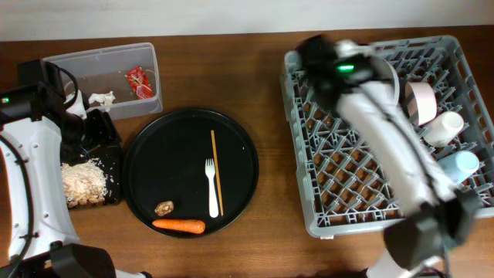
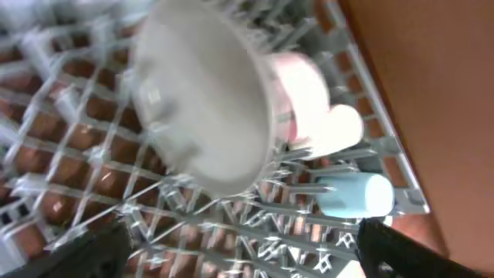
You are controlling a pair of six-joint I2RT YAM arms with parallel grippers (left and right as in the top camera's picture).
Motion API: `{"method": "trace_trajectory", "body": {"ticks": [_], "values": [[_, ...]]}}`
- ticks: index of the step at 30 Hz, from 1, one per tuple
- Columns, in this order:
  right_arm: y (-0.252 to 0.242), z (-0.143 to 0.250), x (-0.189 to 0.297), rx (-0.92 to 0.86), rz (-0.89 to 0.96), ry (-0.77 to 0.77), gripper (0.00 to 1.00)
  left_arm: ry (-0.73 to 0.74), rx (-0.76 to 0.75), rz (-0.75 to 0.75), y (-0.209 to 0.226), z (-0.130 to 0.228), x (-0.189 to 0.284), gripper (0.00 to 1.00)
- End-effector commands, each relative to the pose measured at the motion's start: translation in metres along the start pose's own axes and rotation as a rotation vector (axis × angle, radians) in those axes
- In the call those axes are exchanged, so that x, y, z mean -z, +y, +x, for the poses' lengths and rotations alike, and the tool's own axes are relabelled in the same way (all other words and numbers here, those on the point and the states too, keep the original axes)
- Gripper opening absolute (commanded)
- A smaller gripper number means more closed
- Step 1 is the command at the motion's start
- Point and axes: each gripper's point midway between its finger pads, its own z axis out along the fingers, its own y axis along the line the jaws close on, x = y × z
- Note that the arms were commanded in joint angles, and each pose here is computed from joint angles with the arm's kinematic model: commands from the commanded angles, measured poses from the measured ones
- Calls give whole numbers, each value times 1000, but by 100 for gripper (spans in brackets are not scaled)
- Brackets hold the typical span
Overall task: Sort waste into correct bins and load items into the dishwasher rack
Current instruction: 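Stand the plate upright in the rack and open the right gripper, then move the right gripper over the white fork on the round tray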
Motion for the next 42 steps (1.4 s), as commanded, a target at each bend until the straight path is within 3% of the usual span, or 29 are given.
{"method": "trace_trajectory", "body": {"ticks": [1, 3, 5, 11, 19, 25, 33, 39, 42], "values": [[-65, -7, -9, -181, -108, 72, 43, -11, -1, 9, -1, -1, 4, 66], [-86, -4, -29, -223, -143, 135, 17, -12, -1, 9, -1, -1, 4, 66], [-98, 0, -48, -257, -194, 190, 4, -12, -1, 9, -1, -1, 4, 66], [-88, -6, -97, -285, -494, 262, 4, -12, -1, 9, -1, -1, 4, 66], [-25, -1, -140, -206, -639, 340, 4, -11, -1, 9, -1, -1, 4, 66], [39, -11, -97, 54, -1005, 218, 4, -11, -1, 9, -1, -1, 4, 66], [34, -3, -96, 79, -951, 248, 4, -11, -1, 8, -1, -1, 4, 66], [-19, -6, -101, 17, -653, 239, 8, -12, -1, 8, -1, -1, 4, 66], [-51, -15, -84, -40, -542, 187, 19, -11, -1, 8, -1, -1, 4, 67]]}}
